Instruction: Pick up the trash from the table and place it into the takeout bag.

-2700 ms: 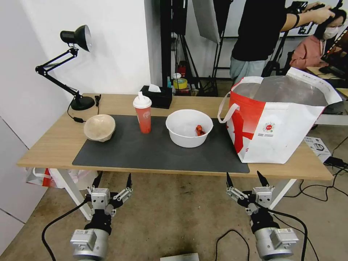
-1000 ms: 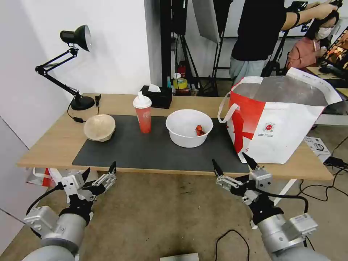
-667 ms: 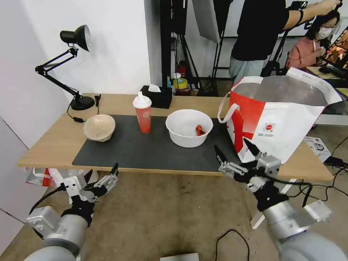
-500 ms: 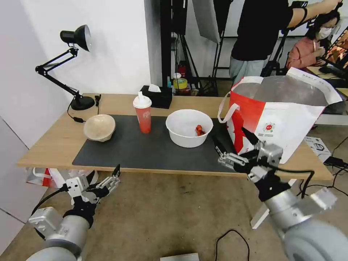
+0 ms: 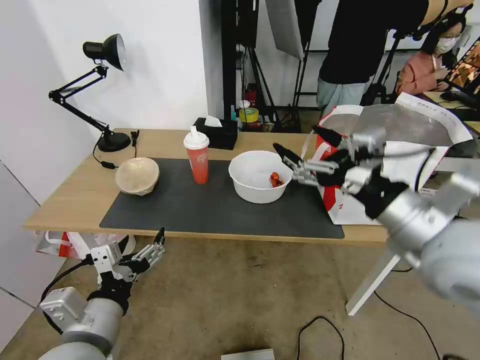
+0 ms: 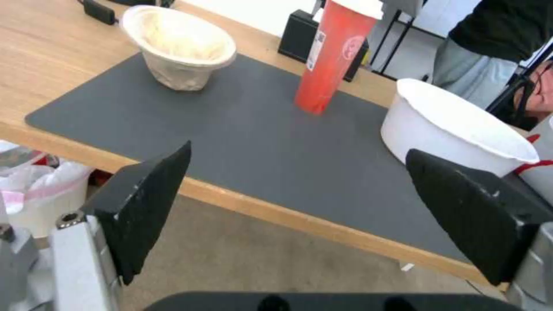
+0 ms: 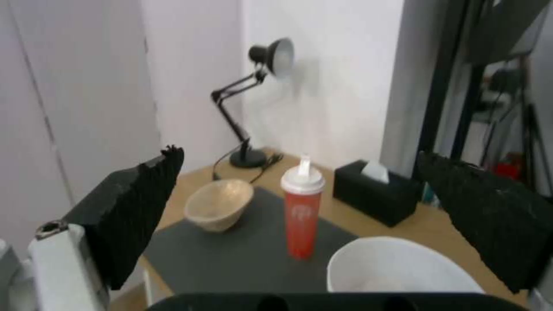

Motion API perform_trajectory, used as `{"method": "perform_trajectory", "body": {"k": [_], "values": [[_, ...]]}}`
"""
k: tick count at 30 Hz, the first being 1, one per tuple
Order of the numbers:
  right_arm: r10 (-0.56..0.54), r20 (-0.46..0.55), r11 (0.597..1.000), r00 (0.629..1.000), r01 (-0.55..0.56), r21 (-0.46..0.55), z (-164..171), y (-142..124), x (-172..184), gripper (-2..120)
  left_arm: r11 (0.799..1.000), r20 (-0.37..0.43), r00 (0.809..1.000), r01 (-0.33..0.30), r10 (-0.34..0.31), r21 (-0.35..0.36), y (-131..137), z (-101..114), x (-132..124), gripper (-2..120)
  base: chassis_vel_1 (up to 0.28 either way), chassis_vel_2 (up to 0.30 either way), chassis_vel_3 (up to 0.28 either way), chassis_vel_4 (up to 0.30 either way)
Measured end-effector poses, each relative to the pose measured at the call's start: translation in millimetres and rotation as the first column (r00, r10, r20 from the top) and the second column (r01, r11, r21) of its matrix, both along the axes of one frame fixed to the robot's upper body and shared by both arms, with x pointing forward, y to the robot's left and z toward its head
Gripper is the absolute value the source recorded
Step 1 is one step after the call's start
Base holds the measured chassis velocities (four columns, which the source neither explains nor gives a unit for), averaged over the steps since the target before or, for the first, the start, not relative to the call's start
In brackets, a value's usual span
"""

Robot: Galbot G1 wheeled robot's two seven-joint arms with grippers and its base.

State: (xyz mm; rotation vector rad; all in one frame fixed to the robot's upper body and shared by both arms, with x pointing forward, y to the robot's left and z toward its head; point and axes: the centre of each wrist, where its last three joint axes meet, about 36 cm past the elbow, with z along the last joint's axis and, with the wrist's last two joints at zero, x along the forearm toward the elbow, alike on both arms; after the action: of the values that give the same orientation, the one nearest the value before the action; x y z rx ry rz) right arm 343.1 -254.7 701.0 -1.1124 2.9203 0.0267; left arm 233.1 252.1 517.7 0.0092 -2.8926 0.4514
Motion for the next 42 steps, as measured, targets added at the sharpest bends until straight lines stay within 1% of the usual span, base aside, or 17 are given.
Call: {"method": "perform_trajectory", "body": {"k": [1,3,10,13,14,18,19,21,24,25,29,37,42], "values": [[0.006,-0.008,1.0,1.0,-0.006,-0.014,4,-1,1,100,1.0,0.0,1.0,-0.001,0.001,0.001,0,0,0,100,0.0,0.0,0.0,0.0],[0.019,-0.036,0.997,0.999,-0.021,-0.071,9,-4,8,100,1.0,0.003,1.0,-0.004,0.004,0.005,0,0,0,100,0.0,0.0,0.0,0.0],[0.043,-0.081,0.991,0.996,-0.053,-0.124,1,-3,20,100,1.0,0.025,0.999,-0.02,0.02,0.021,-2,-1,-1,100,0.0,0.0,0.0,0.0],[0.066,-0.103,0.986,0.992,-0.081,-0.144,0,2,37,100,1.0,0.026,0.999,-0.021,0.02,0.021,-2,-2,-2,100,0.0,0.0,0.0,0.0],[0.066,-0.103,0.986,0.992,-0.081,-0.144,0,2,37,100,1.0,0.026,0.999,-0.021,0.02,0.021,-2,-2,-2,100,0.0,0.0,0.0,0.0],[0.087,-0.146,0.977,0.986,-0.113,-0.179,1,7,65,100,1.0,0.032,0.999,-0.023,0.022,0.019,-2,-2,-2,100,0.0,0.0,0.0,0.0],[0.087,-0.146,0.977,0.986,-0.113,-0.179,1,7,65,100,1.0,0.032,0.999,-0.023,0.022,0.019,-2,-2,-2,100,0.0,0.0,0.0,0.0],[0.096,-0.152,0.971,0.984,-0.126,-0.203,6,12,84,100,1.0,0.036,0.999,-0.024,0.024,0.018,-2,-2,-2,100,0.0,0.0,0.0,0.0],[0.109,-0.154,0.962,0.982,-0.143,-0.231,11,24,103,100,1.0,0.037,0.999,-0.025,0.024,0.018,-2,-2,-2,100,0.0,0.0,0.0,0.0],[0.109,-0.154,0.962,0.982,-0.143,-0.231,11,24,103,100,1.0,0.037,0.999,-0.025,0.024,0.018,-2,-2,-2,100,0.0,0.0,0.0,0.0],[0.12,-0.153,0.945,0.981,-0.16,-0.284,6,38,121,100,0.999,0.04,0.999,-0.028,0.027,0.018,-2,-2,-2,100,0.0,0.0,0.0,0.0],[0.137,-0.165,0.921,0.977,-0.187,-0.343,0,46,142,100,0.999,0.047,0.998,-0.034,0.033,0.019,-2,-1,-1,100,0.0,0.0,0.0,0.0],[0.121,-0.177,0.912,0.977,-0.179,-0.369,0,49,155,100,0.999,0.048,0.998,-0.035,0.034,0.02,-2,-1,-1,100,0.0,0.0,0.0,0.0]]}}
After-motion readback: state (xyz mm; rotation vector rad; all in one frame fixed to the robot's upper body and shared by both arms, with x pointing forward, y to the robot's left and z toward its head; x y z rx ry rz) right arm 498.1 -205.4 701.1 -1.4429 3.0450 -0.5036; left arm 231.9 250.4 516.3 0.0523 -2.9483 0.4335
